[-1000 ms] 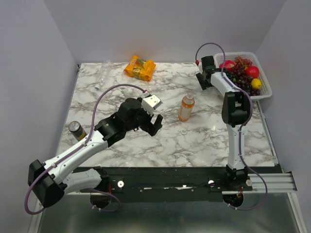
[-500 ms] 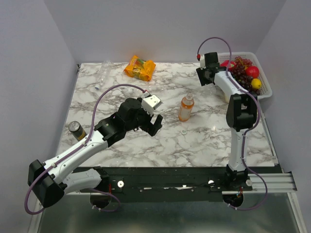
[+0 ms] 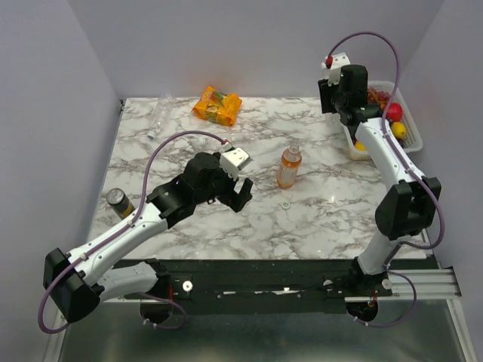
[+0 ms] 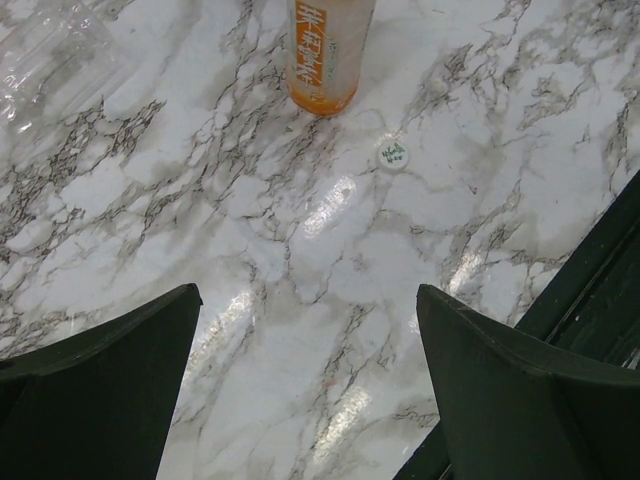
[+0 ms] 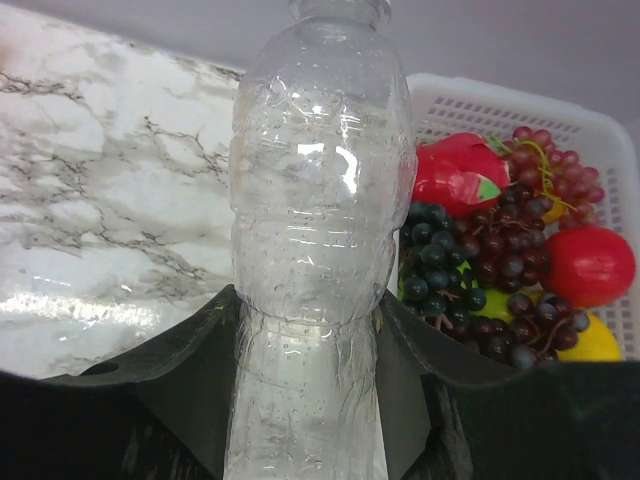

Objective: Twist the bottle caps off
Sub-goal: Pass from the right arm to the left

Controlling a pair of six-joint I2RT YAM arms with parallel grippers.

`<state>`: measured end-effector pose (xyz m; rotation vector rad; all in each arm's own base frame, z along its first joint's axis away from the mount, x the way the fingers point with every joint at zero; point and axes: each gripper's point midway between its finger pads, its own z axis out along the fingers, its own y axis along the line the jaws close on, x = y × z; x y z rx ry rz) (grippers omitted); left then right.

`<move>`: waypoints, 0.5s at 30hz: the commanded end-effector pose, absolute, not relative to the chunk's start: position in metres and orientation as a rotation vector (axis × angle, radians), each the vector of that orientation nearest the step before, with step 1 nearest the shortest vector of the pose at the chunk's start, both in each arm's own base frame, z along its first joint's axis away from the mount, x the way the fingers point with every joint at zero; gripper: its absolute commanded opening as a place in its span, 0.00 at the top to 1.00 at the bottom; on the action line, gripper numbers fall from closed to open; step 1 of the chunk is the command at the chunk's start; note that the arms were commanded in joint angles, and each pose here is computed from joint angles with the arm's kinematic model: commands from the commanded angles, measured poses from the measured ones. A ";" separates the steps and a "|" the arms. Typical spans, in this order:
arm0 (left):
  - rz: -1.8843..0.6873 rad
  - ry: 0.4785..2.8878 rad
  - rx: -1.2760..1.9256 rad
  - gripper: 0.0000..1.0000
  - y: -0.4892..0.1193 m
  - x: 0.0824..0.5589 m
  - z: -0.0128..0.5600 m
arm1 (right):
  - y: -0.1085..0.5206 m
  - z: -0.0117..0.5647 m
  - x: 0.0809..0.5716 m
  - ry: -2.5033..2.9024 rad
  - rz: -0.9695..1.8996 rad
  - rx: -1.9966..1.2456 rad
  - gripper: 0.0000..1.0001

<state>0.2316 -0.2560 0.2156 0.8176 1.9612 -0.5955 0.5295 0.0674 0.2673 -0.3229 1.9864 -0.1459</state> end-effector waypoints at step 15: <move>-1.091 1.539 0.822 0.01 -0.271 0.173 0.320 | 0.147 0.409 0.323 1.459 0.661 -0.178 0.64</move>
